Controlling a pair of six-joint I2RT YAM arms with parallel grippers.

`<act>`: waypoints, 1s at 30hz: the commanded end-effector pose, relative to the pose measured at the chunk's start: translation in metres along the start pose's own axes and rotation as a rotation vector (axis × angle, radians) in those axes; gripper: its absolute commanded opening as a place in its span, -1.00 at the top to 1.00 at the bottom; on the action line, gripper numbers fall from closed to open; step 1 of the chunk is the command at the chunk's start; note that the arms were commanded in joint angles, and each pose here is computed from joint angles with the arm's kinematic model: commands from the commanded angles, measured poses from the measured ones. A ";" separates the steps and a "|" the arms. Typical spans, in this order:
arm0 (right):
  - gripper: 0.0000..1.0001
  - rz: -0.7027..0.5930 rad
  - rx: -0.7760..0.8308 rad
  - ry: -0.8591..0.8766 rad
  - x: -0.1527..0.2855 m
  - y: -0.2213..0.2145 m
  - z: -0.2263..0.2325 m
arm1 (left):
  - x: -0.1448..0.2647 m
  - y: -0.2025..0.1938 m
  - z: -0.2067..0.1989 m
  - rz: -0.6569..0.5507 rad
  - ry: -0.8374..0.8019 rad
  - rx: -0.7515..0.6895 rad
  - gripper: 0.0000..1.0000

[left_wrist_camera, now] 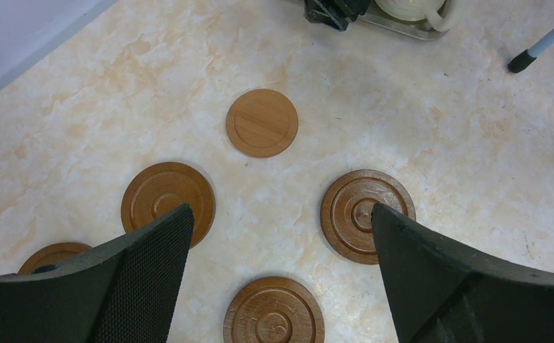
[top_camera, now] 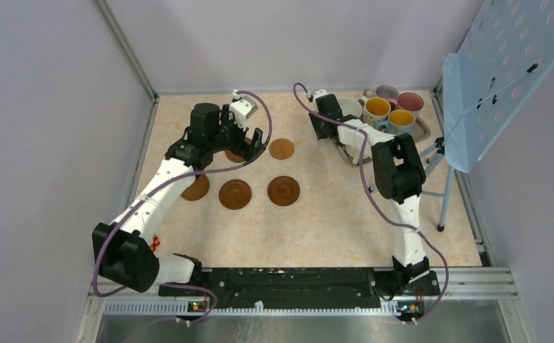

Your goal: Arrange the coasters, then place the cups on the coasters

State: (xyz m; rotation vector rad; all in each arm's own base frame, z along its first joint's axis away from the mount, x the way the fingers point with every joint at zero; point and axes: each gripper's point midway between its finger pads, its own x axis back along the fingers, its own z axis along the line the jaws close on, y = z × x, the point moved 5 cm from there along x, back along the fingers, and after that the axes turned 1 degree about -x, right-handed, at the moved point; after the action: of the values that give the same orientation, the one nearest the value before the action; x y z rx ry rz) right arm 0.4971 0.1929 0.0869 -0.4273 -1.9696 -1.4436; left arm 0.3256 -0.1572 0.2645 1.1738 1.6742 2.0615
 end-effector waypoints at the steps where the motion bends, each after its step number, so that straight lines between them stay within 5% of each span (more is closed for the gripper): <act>1: 0.24 -0.032 -0.051 0.002 -0.012 0.015 -0.010 | 0.013 0.019 -0.005 -0.074 -0.005 -0.010 -0.97; 13: 0.28 0.033 -0.103 0.087 -0.038 0.004 -0.013 | 0.015 0.022 -0.003 -0.068 0.008 -0.011 -0.97; 24: 1.00 0.103 0.027 0.315 -0.030 -0.008 0.007 | 0.019 0.024 -0.001 -0.071 0.023 -0.018 -0.97; 30: 1.00 0.122 0.123 0.401 -0.018 -0.018 0.016 | 0.019 0.024 0.001 -0.074 0.026 -0.012 -0.98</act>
State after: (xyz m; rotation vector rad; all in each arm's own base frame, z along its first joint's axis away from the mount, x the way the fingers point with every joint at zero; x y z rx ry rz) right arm 0.5308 0.1803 0.0720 -0.2918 -1.8368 -1.3572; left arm 0.3208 -0.1541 0.2677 1.1742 1.6926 2.0630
